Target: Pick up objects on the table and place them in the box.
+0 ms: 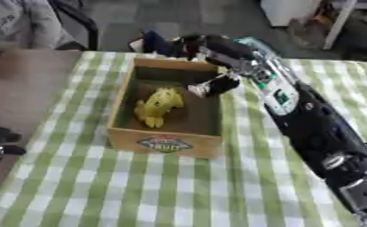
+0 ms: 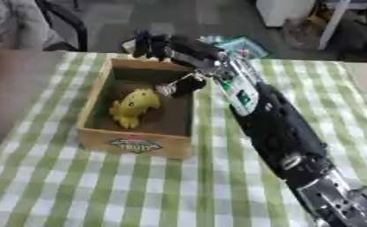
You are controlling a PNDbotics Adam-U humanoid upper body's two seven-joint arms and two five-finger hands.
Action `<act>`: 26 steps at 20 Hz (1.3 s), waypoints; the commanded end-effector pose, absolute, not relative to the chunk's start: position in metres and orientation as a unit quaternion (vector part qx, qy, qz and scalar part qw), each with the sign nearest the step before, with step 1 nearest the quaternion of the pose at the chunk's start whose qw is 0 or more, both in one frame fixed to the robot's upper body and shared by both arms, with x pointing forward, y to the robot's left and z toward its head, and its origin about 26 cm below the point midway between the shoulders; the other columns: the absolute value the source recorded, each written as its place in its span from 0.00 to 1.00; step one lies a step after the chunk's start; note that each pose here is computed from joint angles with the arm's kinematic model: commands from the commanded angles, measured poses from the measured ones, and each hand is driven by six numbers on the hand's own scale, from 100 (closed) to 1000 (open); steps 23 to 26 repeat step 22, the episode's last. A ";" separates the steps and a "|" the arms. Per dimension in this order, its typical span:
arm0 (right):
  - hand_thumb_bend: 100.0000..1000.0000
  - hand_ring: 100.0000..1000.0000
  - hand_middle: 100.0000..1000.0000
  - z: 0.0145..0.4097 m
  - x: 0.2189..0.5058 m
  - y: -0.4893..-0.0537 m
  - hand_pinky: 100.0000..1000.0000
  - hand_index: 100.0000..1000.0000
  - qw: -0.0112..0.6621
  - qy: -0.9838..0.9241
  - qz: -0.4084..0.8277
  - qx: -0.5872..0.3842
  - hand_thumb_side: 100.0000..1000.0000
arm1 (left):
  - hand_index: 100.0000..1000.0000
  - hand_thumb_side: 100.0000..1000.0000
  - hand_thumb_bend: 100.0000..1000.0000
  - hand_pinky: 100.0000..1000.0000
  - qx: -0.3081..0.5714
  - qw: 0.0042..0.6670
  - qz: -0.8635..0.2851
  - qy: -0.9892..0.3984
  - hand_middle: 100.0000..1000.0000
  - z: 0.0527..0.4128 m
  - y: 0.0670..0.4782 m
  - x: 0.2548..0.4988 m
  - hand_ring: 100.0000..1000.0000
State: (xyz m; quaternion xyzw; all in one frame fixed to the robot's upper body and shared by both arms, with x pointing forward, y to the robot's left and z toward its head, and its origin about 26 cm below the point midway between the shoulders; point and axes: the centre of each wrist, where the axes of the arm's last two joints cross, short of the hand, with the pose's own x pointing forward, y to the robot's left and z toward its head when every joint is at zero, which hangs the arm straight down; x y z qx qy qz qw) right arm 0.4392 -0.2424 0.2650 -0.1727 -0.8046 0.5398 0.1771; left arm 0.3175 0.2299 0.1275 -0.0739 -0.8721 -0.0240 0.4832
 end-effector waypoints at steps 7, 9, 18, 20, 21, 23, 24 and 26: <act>0.00 0.66 0.71 0.281 0.370 -0.300 0.47 0.78 0.235 -0.905 0.343 -0.088 0.39 | 0.45 0.57 0.03 0.47 -0.037 0.480 -0.012 -0.876 0.50 0.128 0.246 0.316 0.57; 0.00 0.64 0.70 0.273 0.359 -0.309 0.45 0.77 0.256 -0.917 0.296 -0.075 0.41 | 0.45 0.58 0.03 0.47 -0.034 0.481 -0.009 -0.876 0.50 0.127 0.247 0.316 0.57; 0.00 0.62 0.67 0.242 0.328 -0.326 0.43 0.75 0.322 -0.933 0.155 -0.047 0.41 | 0.45 0.60 0.04 0.47 -0.029 0.494 0.005 -0.869 0.50 0.115 0.249 0.313 0.57; 0.00 0.62 0.67 0.234 0.323 -0.326 0.43 0.75 0.333 -0.931 0.142 -0.045 0.41 | 0.45 0.60 0.03 0.47 -0.030 0.496 0.006 -0.868 0.50 0.114 0.249 0.313 0.57; 0.00 0.61 0.66 0.230 0.321 -0.326 0.43 0.75 0.339 -0.930 0.135 -0.044 0.41 | 0.45 0.60 0.03 0.47 -0.030 0.497 0.007 -0.867 0.50 0.113 0.249 0.313 0.57; 0.00 0.61 0.66 0.227 0.319 -0.326 0.42 0.75 0.345 -0.929 0.130 -0.042 0.41 | 0.45 0.60 0.03 0.47 -0.030 0.497 0.008 -0.867 0.50 0.113 0.249 0.313 0.57; 0.00 0.61 0.66 0.227 0.319 -0.326 0.42 0.75 0.345 -0.929 0.130 -0.042 0.41 | 0.45 0.60 0.03 0.47 -0.030 0.497 0.008 -0.867 0.50 0.113 0.249 0.313 0.57; 0.00 0.61 0.66 0.227 0.319 -0.326 0.42 0.75 0.345 -0.929 0.130 -0.042 0.41 | 0.45 0.60 0.03 0.47 -0.030 0.497 0.008 -0.867 0.50 0.113 0.249 0.313 0.57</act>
